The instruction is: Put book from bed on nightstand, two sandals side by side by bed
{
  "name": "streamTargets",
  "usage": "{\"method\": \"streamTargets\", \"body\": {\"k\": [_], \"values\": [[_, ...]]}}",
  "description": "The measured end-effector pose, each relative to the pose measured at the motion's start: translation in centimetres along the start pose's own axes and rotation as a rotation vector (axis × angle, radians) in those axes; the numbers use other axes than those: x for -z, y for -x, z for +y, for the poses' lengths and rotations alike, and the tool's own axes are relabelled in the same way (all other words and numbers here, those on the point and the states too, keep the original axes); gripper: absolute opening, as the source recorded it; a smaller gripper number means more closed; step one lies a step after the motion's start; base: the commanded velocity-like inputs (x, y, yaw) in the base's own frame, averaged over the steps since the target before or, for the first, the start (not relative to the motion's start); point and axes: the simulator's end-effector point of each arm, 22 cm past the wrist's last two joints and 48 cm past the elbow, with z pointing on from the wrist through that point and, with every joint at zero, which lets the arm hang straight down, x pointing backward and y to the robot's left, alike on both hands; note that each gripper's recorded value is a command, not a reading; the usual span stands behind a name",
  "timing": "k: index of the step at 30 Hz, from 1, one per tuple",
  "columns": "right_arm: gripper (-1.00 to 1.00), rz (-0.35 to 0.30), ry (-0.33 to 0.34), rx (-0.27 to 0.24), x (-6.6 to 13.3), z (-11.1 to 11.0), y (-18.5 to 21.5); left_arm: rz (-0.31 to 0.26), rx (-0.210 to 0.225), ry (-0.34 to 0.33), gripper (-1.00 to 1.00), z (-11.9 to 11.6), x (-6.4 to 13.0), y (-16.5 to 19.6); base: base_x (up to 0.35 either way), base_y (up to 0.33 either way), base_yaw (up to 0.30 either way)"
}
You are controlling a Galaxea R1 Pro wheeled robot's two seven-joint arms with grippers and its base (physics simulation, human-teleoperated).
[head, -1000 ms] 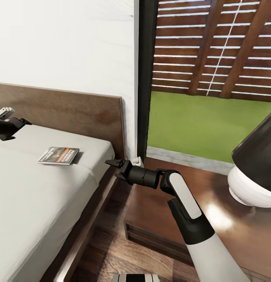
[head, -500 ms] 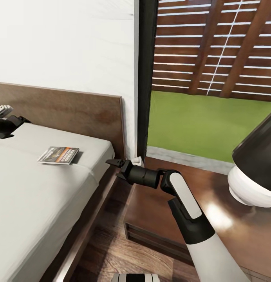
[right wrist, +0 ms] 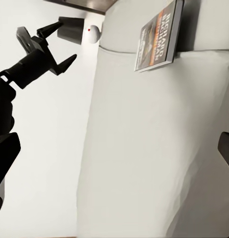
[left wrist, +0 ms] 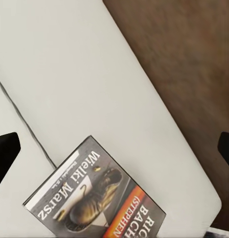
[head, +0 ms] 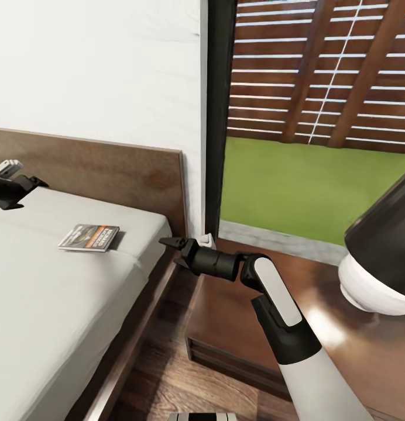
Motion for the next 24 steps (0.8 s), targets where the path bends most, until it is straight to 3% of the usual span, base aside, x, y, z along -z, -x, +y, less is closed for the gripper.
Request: {"method": "streamTargets", "body": {"k": [13, 24], "values": [[1.0, 0.002, 0.0, 0.0, 0.2, 2.6, 1.2, 0.01, 0.001, 0.015, 1.0, -0.7, 1.6, 2.2, 0.0, 0.0, -0.003], [1.0, 0.007, -0.01, -0.028, 0.1, 3.6, 2.2, 0.013, 0.002, 0.029, 1.0, -1.3, 2.2, 3.7, 0.0, 0.0, -0.054]]}}
